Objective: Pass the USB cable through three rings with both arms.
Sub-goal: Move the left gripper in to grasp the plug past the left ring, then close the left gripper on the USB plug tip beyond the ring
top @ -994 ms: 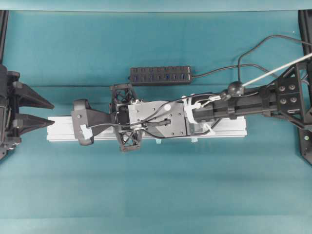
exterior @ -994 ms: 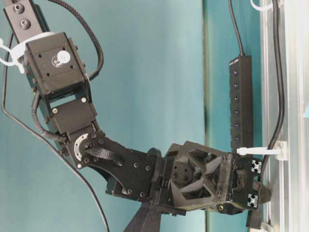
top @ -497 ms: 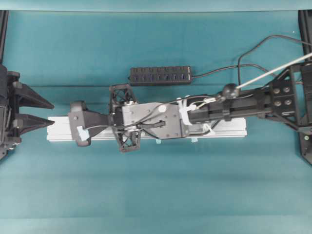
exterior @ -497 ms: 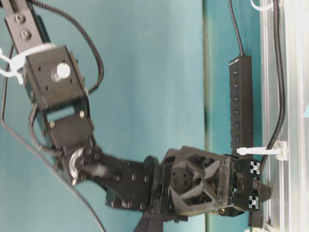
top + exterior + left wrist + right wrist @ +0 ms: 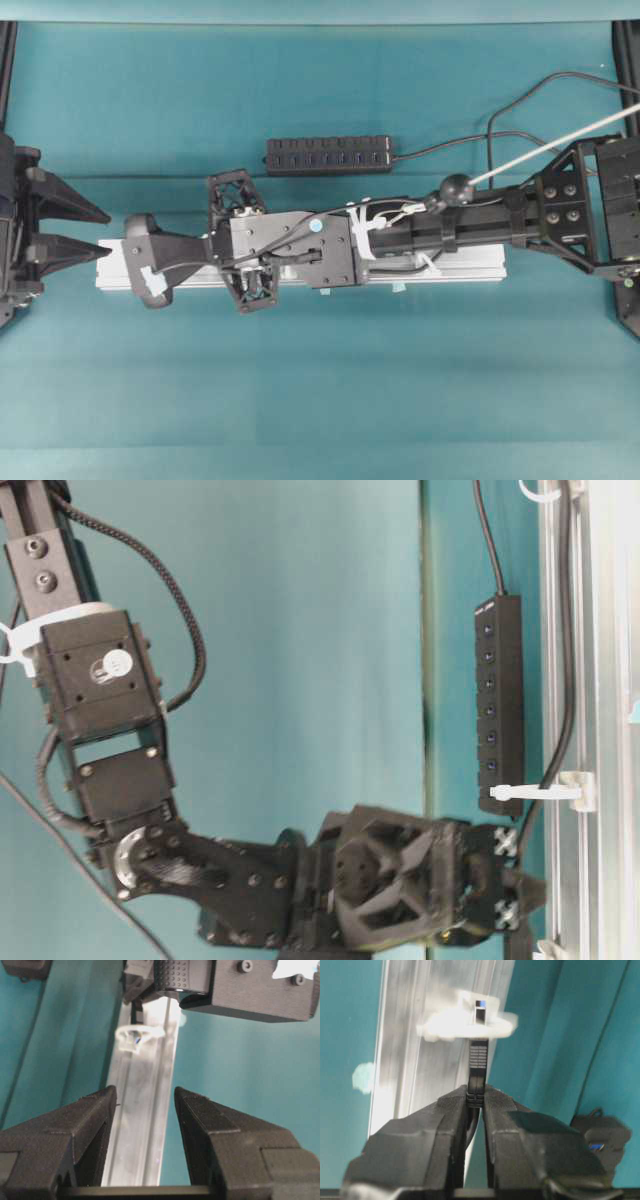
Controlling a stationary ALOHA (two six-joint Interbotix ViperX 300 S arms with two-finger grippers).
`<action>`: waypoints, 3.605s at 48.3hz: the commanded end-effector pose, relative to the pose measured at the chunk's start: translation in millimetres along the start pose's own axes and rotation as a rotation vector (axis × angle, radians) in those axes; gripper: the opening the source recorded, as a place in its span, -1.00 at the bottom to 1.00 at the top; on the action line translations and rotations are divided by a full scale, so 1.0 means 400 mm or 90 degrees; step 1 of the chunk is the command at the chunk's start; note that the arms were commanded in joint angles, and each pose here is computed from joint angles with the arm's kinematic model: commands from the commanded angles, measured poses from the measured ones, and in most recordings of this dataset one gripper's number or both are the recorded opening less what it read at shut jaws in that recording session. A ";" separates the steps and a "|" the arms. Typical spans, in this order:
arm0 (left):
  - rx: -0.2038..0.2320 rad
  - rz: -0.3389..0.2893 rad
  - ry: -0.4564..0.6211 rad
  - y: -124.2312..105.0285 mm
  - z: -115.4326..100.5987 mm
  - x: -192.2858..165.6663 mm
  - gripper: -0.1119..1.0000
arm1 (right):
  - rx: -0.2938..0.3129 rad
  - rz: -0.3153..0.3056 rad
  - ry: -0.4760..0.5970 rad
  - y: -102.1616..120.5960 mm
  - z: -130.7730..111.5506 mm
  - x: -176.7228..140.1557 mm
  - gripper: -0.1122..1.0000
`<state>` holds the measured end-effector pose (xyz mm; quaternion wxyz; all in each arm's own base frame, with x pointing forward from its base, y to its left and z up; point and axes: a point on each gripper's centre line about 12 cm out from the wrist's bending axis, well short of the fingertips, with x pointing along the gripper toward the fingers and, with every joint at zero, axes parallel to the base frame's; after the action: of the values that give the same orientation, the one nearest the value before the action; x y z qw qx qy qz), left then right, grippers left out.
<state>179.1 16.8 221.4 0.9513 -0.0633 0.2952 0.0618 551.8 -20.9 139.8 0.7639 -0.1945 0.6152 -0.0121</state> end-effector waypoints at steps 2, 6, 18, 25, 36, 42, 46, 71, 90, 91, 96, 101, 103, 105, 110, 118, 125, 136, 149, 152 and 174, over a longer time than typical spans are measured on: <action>0.000 0.001 -0.004 0.001 0.000 0.004 0.13 | 0.000 -0.012 -0.038 -0.017 0.027 -0.033 -0.94; 0.001 0.002 0.001 0.003 -0.011 0.012 0.13 | 0.002 -0.011 -0.040 -0.018 0.030 -0.034 -0.94; 0.006 -0.002 -0.018 0.003 -0.023 0.043 0.13 | 0.016 0.001 -0.035 -0.005 0.024 -0.020 -0.95; 0.009 -0.003 -0.029 0.004 -0.029 0.071 0.13 | 0.041 0.004 -0.038 0.010 0.024 -0.010 -0.95; 0.017 -0.004 -0.016 0.004 -0.051 0.124 0.13 | 0.073 0.009 -0.026 0.019 0.003 0.008 -0.95; 0.033 -0.004 -0.007 0.005 -0.059 0.149 0.13 | 0.071 0.004 -0.043 0.017 0.001 0.015 -0.95; 0.045 -0.003 0.000 0.006 -0.064 0.163 0.13 | 0.074 0.003 -0.052 0.012 0.004 0.014 -0.95; 0.047 0.015 -0.006 0.029 -0.086 0.225 0.13 | 0.076 0.003 -0.089 0.007 -0.001 0.022 -0.95; 0.050 0.009 -0.069 0.031 -0.118 0.238 -0.07 | 0.074 0.010 -0.099 0.021 -0.018 0.029 -0.95; 0.050 0.008 -0.072 0.031 -0.121 0.238 -0.09 | 0.074 0.010 -0.099 0.021 -0.019 0.029 -0.95; 0.048 0.008 -0.078 0.032 -0.126 0.244 -0.18 | 0.075 0.011 -0.103 0.023 -0.021 0.028 -0.95; 0.049 0.008 -0.078 0.031 -0.115 0.258 -0.23 | 0.080 0.012 -0.107 0.027 -0.019 0.028 -0.95; 0.049 0.007 -0.076 0.030 -0.112 0.266 -0.23 | 0.083 0.013 -0.108 0.027 -0.019 0.028 -0.95; 0.049 0.007 -0.074 0.030 -0.107 0.274 -0.24 | 0.086 0.013 -0.110 0.030 -0.019 0.028 -0.95; 0.048 0.009 -0.063 0.031 -0.102 0.298 -0.24 | 0.092 0.013 -0.111 0.027 -0.018 0.028 -0.95; 0.050 0.006 -0.048 0.028 -0.096 0.341 -0.23 | 0.092 0.013 -0.112 0.027 -0.017 0.027 -0.95; 0.052 -0.006 -0.045 0.012 -0.090 0.360 -0.23 | 0.092 0.013 -0.114 0.026 -0.016 0.025 -0.95; 0.024 -0.009 -0.051 0.011 -0.096 0.335 -0.23 | 0.091 0.012 -0.113 0.026 -0.016 0.025 -0.95; 0.021 -0.012 -0.081 0.009 -0.084 0.270 -0.20 | 0.092 0.012 -0.121 0.023 -0.011 0.019 -0.95; 0.025 -0.012 -0.081 0.008 -0.079 0.262 -0.20 | 0.092 0.012 -0.122 0.024 -0.011 0.021 -0.95; 0.024 -0.014 -0.050 0.004 -0.101 0.265 0.44 | 0.111 0.013 -0.149 0.019 0.006 0.009 -0.95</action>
<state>240.0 20.9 126.3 0.9627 -0.0469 0.2619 0.0493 548.2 -20.1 123.1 0.8323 -0.1286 0.5381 -0.0345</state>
